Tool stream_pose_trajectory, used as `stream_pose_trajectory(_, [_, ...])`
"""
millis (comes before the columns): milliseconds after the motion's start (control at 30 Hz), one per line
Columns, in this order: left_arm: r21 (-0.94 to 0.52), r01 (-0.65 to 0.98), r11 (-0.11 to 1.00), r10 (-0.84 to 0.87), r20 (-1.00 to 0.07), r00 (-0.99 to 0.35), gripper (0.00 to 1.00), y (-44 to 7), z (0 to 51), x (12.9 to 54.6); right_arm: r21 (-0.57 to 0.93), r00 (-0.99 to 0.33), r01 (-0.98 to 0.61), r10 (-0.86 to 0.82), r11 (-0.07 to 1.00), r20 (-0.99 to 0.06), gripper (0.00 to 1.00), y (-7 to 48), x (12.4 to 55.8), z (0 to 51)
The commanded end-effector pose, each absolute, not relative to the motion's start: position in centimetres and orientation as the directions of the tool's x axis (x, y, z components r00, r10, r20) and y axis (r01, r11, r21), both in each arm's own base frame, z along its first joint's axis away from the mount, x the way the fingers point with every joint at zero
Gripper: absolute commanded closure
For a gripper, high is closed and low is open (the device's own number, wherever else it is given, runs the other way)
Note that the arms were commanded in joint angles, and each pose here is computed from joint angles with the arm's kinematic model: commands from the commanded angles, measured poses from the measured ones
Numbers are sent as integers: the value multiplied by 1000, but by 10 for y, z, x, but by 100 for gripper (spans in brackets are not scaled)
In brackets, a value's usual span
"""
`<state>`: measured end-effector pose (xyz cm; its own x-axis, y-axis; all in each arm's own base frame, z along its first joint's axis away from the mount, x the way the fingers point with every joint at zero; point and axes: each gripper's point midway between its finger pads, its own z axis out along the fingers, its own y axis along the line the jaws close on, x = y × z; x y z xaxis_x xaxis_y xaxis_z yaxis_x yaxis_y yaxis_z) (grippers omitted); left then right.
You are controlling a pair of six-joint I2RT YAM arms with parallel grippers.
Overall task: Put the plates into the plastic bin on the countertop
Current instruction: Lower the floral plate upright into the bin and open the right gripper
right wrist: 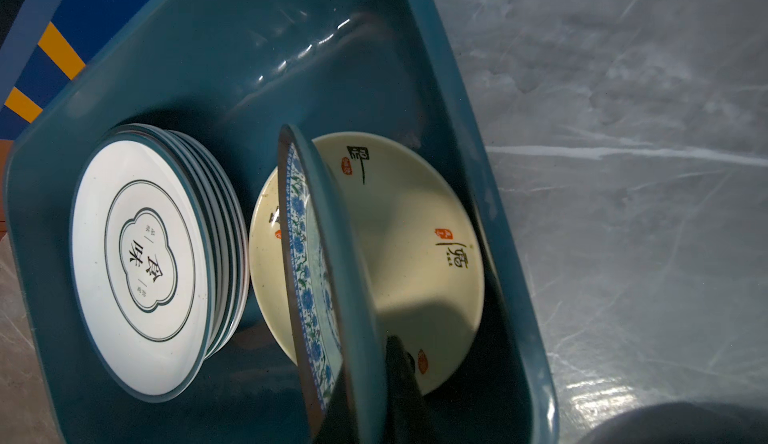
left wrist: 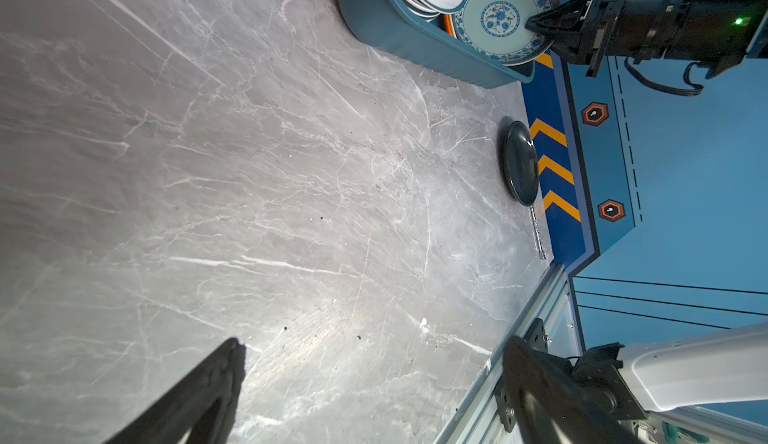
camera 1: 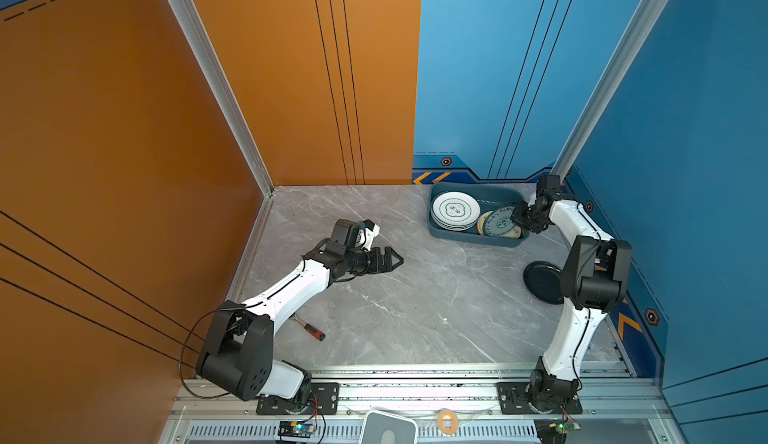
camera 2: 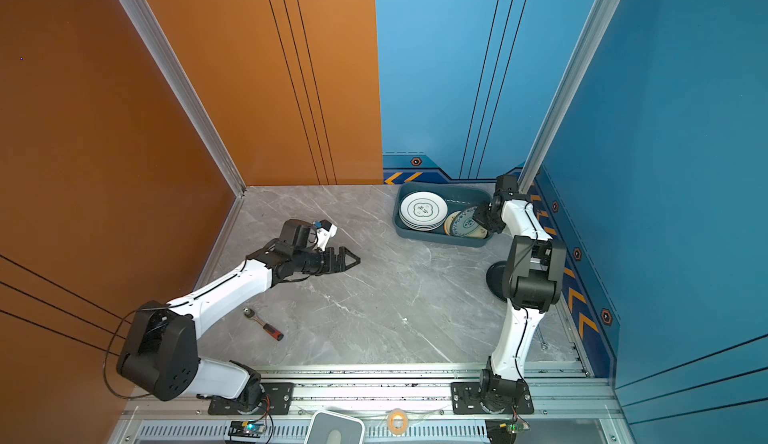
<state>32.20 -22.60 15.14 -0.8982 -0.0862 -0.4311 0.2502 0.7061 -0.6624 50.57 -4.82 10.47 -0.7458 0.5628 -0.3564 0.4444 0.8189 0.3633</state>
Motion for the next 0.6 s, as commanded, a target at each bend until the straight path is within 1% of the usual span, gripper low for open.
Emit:
stream_pose_trajectory(0, [-668,250,701,-80,-421,-903,2,-225,146,321,336,-749,471,571,816,-336,79,-51,503,92])
stream_pose_trajectory(67, [-670,245,700,-81,-416,-906,2,-225,145,321,330,-751,473,570,817,-334,72,-51,502,90])
stream_pose_trajectory(167, [-671,244,700,-82,-415,-906,2,-225,145,322,319,-753,476,567,819,-332,67,-52,500,88])
stream_pose_trajectory(367, [-673,243,699,-84,-414,-907,2,-224,145,321,294,-760,479,558,827,-334,63,-52,496,85])
stream_pose_trajectory(567, [-673,245,697,-83,-416,-905,2,-224,147,321,211,-777,471,516,857,-360,61,-54,489,89])
